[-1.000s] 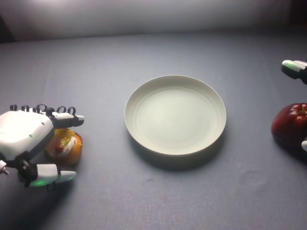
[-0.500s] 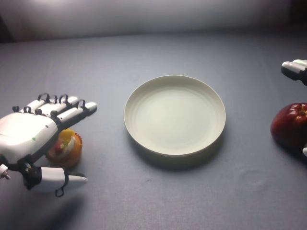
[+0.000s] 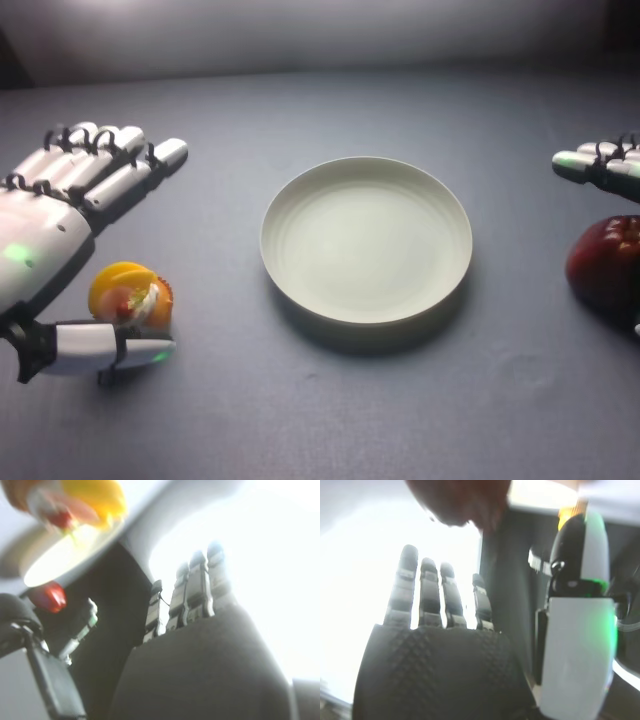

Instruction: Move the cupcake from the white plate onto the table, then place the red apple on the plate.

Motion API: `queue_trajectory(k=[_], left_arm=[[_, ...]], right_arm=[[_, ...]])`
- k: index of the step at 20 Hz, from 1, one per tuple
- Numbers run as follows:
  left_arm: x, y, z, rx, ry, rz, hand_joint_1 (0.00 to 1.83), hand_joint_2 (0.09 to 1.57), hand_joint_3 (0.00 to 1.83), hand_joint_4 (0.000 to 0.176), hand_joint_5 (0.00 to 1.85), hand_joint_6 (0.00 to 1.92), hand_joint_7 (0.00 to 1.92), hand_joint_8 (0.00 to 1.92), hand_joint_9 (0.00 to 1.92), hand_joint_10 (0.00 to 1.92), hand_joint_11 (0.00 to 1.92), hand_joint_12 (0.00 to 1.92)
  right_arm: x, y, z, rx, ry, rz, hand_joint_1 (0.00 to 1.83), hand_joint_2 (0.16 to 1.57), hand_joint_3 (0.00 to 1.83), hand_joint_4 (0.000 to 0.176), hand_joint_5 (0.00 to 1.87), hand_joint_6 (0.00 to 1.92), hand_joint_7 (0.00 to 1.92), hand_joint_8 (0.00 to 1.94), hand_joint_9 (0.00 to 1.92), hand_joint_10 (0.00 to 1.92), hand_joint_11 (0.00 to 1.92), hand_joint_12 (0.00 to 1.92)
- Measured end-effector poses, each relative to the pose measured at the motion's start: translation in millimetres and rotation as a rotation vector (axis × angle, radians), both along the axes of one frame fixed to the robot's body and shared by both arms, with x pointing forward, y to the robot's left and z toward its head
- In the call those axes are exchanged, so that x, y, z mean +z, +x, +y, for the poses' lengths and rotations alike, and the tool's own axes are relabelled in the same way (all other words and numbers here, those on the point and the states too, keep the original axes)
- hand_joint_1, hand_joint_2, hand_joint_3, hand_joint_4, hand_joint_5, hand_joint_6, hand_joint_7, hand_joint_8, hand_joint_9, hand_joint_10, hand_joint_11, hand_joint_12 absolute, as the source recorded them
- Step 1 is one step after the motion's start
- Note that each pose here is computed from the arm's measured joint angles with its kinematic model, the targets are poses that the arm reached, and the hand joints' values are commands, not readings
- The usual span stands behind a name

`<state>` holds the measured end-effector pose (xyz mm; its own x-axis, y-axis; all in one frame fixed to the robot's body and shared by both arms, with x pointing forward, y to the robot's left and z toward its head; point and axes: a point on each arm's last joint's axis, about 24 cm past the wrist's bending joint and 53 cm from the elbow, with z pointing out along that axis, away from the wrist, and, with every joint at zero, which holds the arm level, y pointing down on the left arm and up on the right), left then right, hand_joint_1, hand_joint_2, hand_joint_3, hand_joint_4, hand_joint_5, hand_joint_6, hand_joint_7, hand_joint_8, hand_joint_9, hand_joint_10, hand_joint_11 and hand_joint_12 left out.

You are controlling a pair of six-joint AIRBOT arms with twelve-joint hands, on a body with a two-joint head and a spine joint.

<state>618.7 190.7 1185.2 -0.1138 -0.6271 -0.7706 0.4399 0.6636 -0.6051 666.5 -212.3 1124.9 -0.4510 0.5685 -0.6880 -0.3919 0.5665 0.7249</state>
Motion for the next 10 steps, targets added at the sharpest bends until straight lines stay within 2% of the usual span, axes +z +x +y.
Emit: queue_trajectory(k=[1, 2, 3, 4, 5, 6, 7, 8, 9, 10], left_arm=[[2, -1, -0.5, -0.003, -0.001, -0.008, 0.84, 0.83, 0.0, 0.176, 0.0, 0.0, 0.0, 0.0, 0.0, 0.0, 0.0, 0.0], [5, -3, -2.0, -0.007, -0.007, -0.016, 0.85, 0.82, 0.0, 0.176, 0.0, 0.0, 0.0, 0.0, 0.0, 0.0, 0.0, 0.0], [5, -6, -3.0, -0.013, -0.006, -0.019, 0.85, 0.82, 0.0, 0.176, 0.0, 0.0, 0.0, 0.0, 0.0, 0.0, 0.0, 0.0], [6, -8, -3.3, -0.02, 0.004, -0.024, 0.85, 0.82, 0.0, 0.176, 0.0, 0.0, 0.0, 0.0, 0.0, 0.0, 0.0, 0.0], [6, -9, -2.9, -0.019, 0.002, -0.023, 0.83, 0.82, 0.0, 0.176, 0.0, 0.0, 0.0, 0.0, 0.0, 0.0, 0.0, 0.0], [7, -8, -1.5, -0.013, -0.001, -0.024, 0.83, 0.82, 0.0, 0.176, 0.0, 0.0, 0.0, 0.0, 0.0, 0.0, 0.0, 0.0], [6, -7, 1.4, -0.001, -0.006, -0.019, 0.84, 0.83, 0.0, 0.176, 0.0, 0.0, 0.0, 0.0, 0.0, 0.0, 0.0, 0.0], [6, -5, 3.5, 0.006, -0.008, -0.016, 0.83, 0.83, 0.0, 0.176, 0.0, 0.0, 0.0, 0.0, 0.0, 0.0, 0.0, 0.0], [6, -6, 3.1, 0.004, -0.007, -0.018, 0.83, 0.83, 0.0, 0.176, 0.0, 0.0, 0.0, 0.0, 0.0, 0.0, 0.0, 0.0], [6, -7, 2.4, -0.001, -0.003, -0.02, 0.83, 0.83, 0.0, 0.176, 0.0, 0.0, 0.0, 0.0, 0.0, 0.0, 0.0, 0.0]], right_arm=[[-3, 4, 0, -0.004, -0.011, 0.006, 1.22, 0.88, 0.0, 0.06, 0.36, 0.02, 0.41, 0.02, 0.57, 0.08, 0.45, 0.78], [-9, 10, 4, -0.003, -0.036, 0.02, 1.28, 1.02, 0.0, 0.0, 1.03, 0.53, 1.1, 0.63, 1.13, 0.31, 0.89, 1.08], [-13, 14, 8, 0.0, -0.053, 0.026, 1.26, 1.06, 0.0, 0.009, 1.1, 0.73, 1.06, 0.83, 1.13, 0.69, 0.95, 1.29], [-10, 18, 11, 0.001, -0.048, 0.018, 1.26, 1.06, 0.0, 0.009, 1.1, 0.73, 1.06, 0.83, 1.13, 0.69, 0.95, 1.29], [-9, 21, 12, 0.004, -0.065, 0.014, 1.38, 1.09, 0.0, 0.0, 0.99, 1.0, 1.01, 0.83, 0.98, 1.13, 0.78, 1.38], [-9, 21, 13, 0.006, -0.07, 0.014, 1.38, 1.09, 0.0, 0.0, 0.99, 1.0, 1.01, 0.83, 0.98, 1.13, 0.78, 1.38], [-9, 22, 13, 0.005, -0.072, 0.015, 1.47, 1.11, 0.0, 0.0, 0.97, 1.02, 0.9, 1.08, 0.97, 1.14, 0.71, 1.41], [-8, 22, 14, 0.006, -0.074, 0.013, 1.37, 1.12, 0.0, 0.0, 0.93, 1.05, 0.91, 1.08, 0.94, 1.24, 0.85, 1.43], [-5, 23, 16, 0.009, -0.07, 0.007, 1.37, 1.12, 0.0, 0.0, 0.93, 1.05, 0.91, 1.08, 0.94, 1.24, 0.85, 1.43], [-3, 23, 18, 0.015, -0.075, 0.0, 1.28, 1.08, 0.0, 0.0, 0.98, 0.98, 1.15, 0.76, 1.13, 0.98, 1.09, 1.25]])
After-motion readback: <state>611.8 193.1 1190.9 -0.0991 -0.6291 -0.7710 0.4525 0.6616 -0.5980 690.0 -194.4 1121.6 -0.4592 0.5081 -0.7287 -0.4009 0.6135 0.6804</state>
